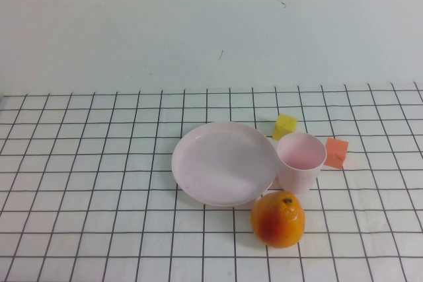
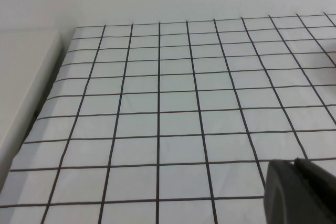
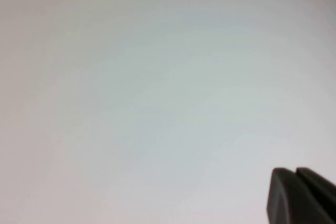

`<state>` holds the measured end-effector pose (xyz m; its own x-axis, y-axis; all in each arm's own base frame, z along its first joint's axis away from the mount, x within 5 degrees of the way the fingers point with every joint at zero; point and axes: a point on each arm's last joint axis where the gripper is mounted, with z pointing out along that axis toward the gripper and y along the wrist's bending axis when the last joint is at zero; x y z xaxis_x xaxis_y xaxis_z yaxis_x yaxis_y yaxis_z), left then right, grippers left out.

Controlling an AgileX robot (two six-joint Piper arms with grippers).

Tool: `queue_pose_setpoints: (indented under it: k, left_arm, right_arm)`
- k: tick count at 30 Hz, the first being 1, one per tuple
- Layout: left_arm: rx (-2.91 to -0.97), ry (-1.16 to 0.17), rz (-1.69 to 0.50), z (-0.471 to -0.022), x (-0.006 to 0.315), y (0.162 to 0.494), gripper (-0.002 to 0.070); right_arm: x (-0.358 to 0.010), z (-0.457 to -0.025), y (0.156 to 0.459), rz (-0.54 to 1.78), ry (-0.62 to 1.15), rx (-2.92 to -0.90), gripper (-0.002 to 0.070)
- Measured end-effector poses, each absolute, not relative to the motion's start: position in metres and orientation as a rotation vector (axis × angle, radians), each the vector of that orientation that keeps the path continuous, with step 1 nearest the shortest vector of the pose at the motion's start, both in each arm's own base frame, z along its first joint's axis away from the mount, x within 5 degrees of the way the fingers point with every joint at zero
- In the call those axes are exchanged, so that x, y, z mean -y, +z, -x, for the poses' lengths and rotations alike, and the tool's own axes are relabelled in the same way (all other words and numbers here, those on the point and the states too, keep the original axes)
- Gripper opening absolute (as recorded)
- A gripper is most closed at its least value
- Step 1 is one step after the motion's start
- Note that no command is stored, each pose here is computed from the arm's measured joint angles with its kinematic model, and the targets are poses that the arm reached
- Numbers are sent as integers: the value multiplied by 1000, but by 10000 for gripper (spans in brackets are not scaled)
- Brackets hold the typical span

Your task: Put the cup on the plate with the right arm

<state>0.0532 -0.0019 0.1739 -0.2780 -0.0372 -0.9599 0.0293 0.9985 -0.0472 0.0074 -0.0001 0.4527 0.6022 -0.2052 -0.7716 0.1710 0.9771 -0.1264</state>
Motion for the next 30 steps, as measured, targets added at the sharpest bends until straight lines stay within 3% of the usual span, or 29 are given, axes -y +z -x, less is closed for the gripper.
queue_pose_setpoints:
  k: [4, 9, 16, 23, 26, 30]
  left_arm:
    - [-1851, -64, 6, -53, 2, 174, -3]
    - [-1851, -64, 6, -53, 2, 174, -3]
    - [-1851, -64, 6, -53, 2, 174, -3]
    - [-1851, -64, 6, -53, 2, 174, -3]
    - [-1851, -64, 6, -53, 2, 174, -3]
    - [-1851, -64, 6, -53, 2, 174, -3]
  right_arm:
    - [4, -45, 460, 19, -176, -1068, -2]
    - [10, -101, 446, 0, -170, -1405, -2]
    - [14, -186, 394, 21, -115, -1880, -2]
    - [-2, -245, 334, 186, 148, -2182, 4]
    - [-15, -269, 310, 288, 344, -2226, 51]
    - [-29, -294, 285, 436, 512, -2175, 202]
